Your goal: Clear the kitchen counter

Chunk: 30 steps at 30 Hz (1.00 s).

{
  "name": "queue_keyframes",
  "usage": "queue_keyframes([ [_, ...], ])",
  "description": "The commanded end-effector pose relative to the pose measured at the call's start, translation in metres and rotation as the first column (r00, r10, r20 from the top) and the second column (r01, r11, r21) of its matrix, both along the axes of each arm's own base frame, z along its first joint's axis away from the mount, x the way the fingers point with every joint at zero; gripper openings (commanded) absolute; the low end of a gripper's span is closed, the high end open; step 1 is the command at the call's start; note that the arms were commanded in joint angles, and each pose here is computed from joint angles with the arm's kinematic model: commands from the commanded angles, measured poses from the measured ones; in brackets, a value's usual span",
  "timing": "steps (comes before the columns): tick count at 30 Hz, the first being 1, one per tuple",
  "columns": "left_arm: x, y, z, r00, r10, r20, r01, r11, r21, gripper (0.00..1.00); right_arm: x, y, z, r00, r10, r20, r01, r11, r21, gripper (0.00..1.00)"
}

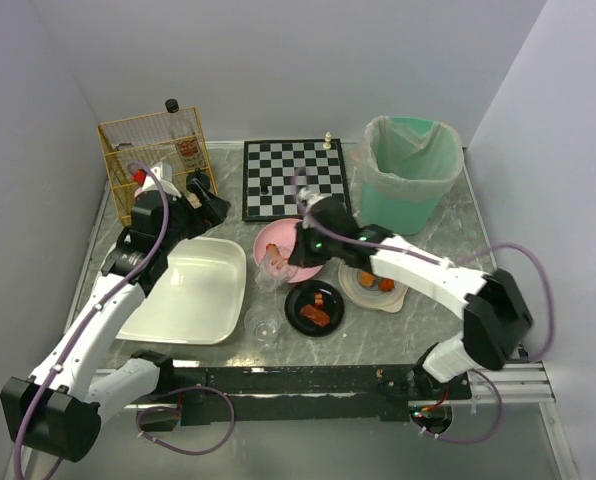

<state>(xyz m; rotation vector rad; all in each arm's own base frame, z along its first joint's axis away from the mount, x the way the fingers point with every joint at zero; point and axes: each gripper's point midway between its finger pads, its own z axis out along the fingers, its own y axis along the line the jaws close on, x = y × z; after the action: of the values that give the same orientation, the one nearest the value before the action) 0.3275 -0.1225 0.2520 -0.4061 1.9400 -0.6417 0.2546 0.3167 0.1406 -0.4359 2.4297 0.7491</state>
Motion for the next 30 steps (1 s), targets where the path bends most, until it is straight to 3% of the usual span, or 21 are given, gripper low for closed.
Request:
queue_keyframes([
  [1, 0.001, -0.015, 0.052, 0.984, -0.06, 0.165, 0.077, 0.993, -0.095, 0.95, 0.013, -0.003, 0.072, 0.999, 0.02, 0.047, -0.035, 0.934, 0.355, 0.0],
  [5, -0.006, -0.044, 0.07, 0.958, -0.186, 0.219, 0.229, 0.954, -0.193, 0.98, 0.009, -0.012, 0.112, 0.988, 0.045, 0.147, -0.112, 0.865, 0.489, 0.0],
  [10, -0.022, -0.073, 0.107, 0.892, -0.306, 0.333, 0.413, 0.852, -0.323, 0.99, 0.0, -0.03, 0.158, 0.97, 0.045, 0.239, -0.188, 0.763, 0.619, 0.0],
  [22, -0.052, -0.113, 0.135, 0.803, -0.425, 0.419, 0.585, 0.699, -0.411, 0.99, 0.006, -0.061, 0.224, 0.971, 0.029, 0.236, -0.22, 0.489, 0.844, 0.0],
  [30, -0.064, -0.136, 0.131, 0.77, -0.471, 0.43, 0.634, 0.64, -0.434, 0.99, 0.009, -0.061, 0.222, 0.976, 0.037, 0.214, -0.207, 0.465, 0.861, 0.0],
])
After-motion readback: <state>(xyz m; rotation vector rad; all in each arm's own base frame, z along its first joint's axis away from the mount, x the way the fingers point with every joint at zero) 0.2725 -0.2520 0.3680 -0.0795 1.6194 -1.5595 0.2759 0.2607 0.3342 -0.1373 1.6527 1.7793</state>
